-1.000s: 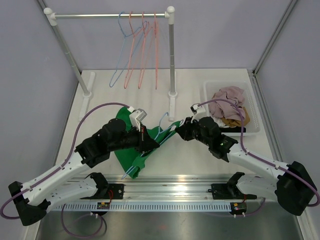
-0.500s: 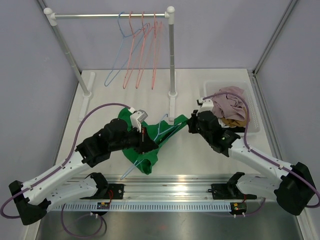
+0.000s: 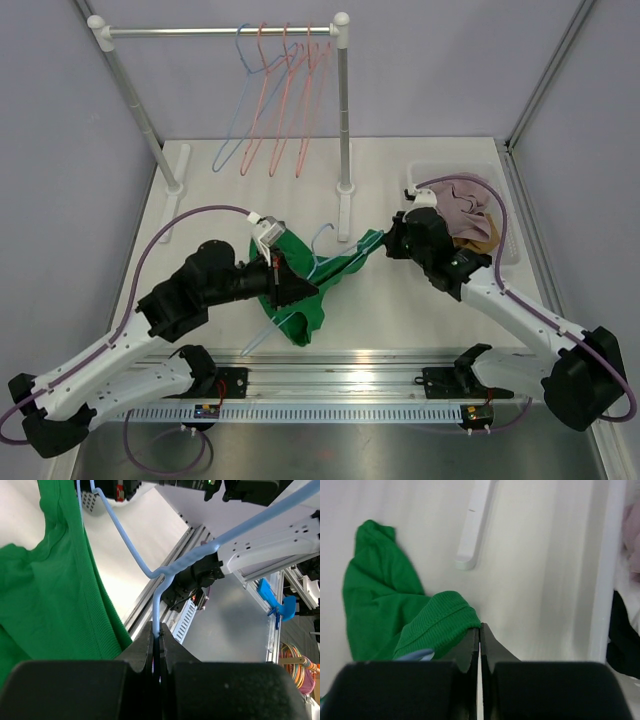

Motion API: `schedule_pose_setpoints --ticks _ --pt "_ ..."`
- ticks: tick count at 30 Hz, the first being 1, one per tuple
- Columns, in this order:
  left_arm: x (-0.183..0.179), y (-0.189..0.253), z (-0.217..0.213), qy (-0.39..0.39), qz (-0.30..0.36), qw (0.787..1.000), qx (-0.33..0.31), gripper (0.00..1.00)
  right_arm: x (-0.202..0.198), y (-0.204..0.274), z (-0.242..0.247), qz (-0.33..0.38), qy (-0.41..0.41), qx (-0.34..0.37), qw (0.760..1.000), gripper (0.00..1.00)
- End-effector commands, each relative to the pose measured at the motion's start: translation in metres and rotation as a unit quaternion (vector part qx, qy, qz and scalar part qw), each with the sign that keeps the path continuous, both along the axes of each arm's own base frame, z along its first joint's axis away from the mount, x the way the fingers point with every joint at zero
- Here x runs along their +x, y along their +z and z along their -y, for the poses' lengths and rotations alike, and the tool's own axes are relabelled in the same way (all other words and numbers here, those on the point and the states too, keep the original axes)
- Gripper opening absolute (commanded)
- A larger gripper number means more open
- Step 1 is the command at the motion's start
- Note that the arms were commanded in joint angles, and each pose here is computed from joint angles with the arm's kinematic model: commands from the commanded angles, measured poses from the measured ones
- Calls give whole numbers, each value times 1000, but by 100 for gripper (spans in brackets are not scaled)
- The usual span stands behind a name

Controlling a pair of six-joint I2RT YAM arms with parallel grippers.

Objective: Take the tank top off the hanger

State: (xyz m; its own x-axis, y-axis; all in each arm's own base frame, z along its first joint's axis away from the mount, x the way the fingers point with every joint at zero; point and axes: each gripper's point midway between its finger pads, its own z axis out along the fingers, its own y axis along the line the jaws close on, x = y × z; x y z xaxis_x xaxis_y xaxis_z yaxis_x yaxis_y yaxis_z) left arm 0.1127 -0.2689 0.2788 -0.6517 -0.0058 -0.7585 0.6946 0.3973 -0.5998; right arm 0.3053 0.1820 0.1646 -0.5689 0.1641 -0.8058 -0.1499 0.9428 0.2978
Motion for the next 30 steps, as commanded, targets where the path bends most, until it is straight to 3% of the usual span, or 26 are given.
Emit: schedule_pose_setpoints --ticks 1,4,7,8,10,11,13,15,17,22,23,25,26,28,30 --pt "-4 55 1 -11 73 994 -86 0 -16 37 -15 34 54 66 996 0" --pt "6 82 -4 25 126 981 -147 0 -36 56 -29 44 99 132 985 0" --pt "11 131 -12 52 207 945 -248 0 -54 76 -41 62 139 185 971 0" --pt "8 150 -16 56 248 920 -298 0 -57 81 -43 68 150 192 967 0" --pt "12 160 -18 72 282 897 -331 0 -67 94 -46 79 178 203 960 0" --pt "10 173 -23 80 313 877 -356 0 -70 102 -46 88 187 200 958 0" --pt "20 177 -16 93 332 868 -357 0 -79 104 -47 82 208 195 955 0" --pt "23 191 -15 107 370 847 -365 0 -89 112 -49 88 236 193 948 0" --pt "36 191 -6 125 382 845 -354 0 -101 114 -52 86 267 188 941 0" --pt "66 204 -28 227 351 847 -327 0 -112 124 -31 109 250 161 949 0" --pt "73 190 -26 234 334 870 -278 0 -117 128 -31 111 260 161 946 0" --pt "79 205 -41 268 313 877 -248 0 -127 123 -38 88 296 161 938 0" --pt "82 185 -43 272 288 897 -195 0 -129 120 -42 76 304 164 935 0" --pt "85 176 -65 304 257 907 -133 0 -128 106 -51 45 320 162 932 0" --pt "92 170 -101 382 215 894 -99 0 -121 86 -60 14 314 151 937 0"
